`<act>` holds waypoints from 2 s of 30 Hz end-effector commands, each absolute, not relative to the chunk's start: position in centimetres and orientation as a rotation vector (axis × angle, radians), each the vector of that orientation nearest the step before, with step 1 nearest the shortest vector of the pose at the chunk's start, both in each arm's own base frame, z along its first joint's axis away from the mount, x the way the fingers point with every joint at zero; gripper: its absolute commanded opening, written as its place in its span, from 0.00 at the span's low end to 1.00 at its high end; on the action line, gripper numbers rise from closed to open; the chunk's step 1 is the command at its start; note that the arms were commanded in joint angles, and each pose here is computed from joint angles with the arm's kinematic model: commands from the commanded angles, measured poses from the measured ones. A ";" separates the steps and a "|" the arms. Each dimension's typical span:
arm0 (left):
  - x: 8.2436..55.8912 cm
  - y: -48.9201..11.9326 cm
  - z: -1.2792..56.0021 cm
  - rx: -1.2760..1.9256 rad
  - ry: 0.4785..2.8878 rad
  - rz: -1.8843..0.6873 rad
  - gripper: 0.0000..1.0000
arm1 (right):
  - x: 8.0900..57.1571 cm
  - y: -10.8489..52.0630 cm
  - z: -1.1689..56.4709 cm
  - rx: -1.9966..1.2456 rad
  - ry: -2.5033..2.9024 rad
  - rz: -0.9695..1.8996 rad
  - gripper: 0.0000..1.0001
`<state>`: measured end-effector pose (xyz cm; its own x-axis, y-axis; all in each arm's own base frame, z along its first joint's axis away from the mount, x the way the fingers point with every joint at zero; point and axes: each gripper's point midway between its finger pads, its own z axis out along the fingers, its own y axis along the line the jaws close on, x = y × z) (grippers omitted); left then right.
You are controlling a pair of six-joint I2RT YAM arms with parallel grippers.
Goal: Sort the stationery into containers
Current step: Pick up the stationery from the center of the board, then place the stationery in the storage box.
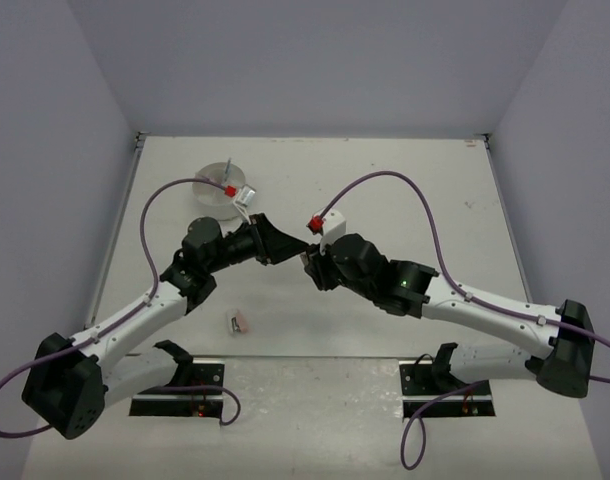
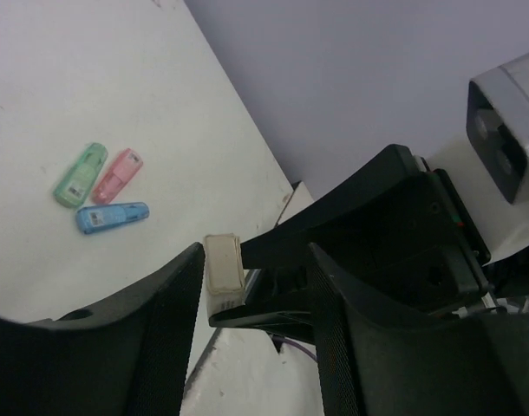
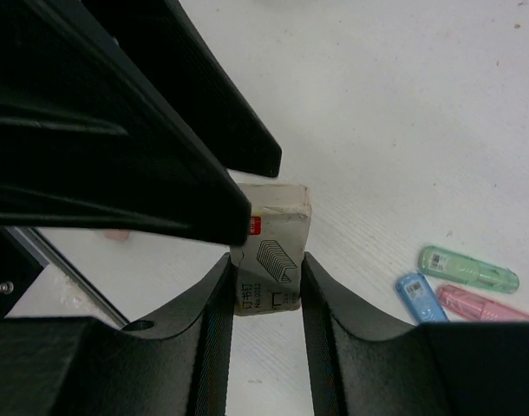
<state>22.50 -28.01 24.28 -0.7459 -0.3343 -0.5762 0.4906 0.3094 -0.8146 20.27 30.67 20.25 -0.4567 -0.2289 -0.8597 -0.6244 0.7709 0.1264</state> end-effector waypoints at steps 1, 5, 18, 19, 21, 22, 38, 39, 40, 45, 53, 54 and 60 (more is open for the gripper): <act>21.7 -30.0 25.2 0.213 1.839 -1.585 0.51 | 21.0 29.9 23.0 -0.565 1.954 0.545 0.00; 21.5 -31.0 24.2 0.232 1.871 -1.589 0.43 | 20.9 29.9 23.8 -0.567 1.926 0.566 0.00; 23.1 -31.3 24.0 0.281 1.913 -1.413 0.00 | 21.3 29.0 23.9 -0.548 1.897 0.526 0.57; 23.8 -30.9 23.7 0.273 1.930 -1.349 0.00 | 21.6 28.8 23.7 -0.537 1.902 0.507 0.87; 25.6 -29.9 23.2 0.238 1.969 -1.185 0.00 | 22.5 27.6 23.4 -0.484 1.919 0.419 0.98; 26.8 -29.1 22.9 0.202 1.984 -1.094 0.00 | 22.8 27.0 23.3 -0.462 1.923 0.380 0.99; 48.4 -14.2 21.1 -0.164 2.172 0.161 0.00 | 26.2 19.8 20.8 -0.163 1.947 0.316 0.99; 49.6 -13.5 19.7 -0.162 2.200 0.218 0.00 | 26.1 20.0 20.7 -0.171 1.949 0.325 0.99; 50.2 -12.7 20.2 -0.172 2.184 0.265 0.00 | 26.0 20.2 20.6 -0.175 1.950 0.336 0.99; 52.3 -11.3 17.7 -0.158 2.203 0.388 0.00 | 25.9 20.4 20.5 -0.188 1.952 0.351 0.99; 52.8 -9.4 15.8 -0.184 2.228 0.455 0.00 | 25.3 20.7 20.9 -0.209 1.941 0.399 0.99; 52.9 -9.6 15.7 -0.180 2.231 0.444 0.00 | 25.3 20.8 20.7 -0.215 1.945 0.400 0.99; 53.1 -10.1 15.5 -0.167 2.234 0.412 0.00 | 25.3 21.4 20.3 -0.240 1.965 0.402 0.99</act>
<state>51.91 -10.25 12.85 -0.6926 0.0199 -0.7210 -0.2391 0.9368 0.2556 25.10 20.47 19.59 -0.4238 -0.0157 -0.9056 -0.3307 0.9335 0.1386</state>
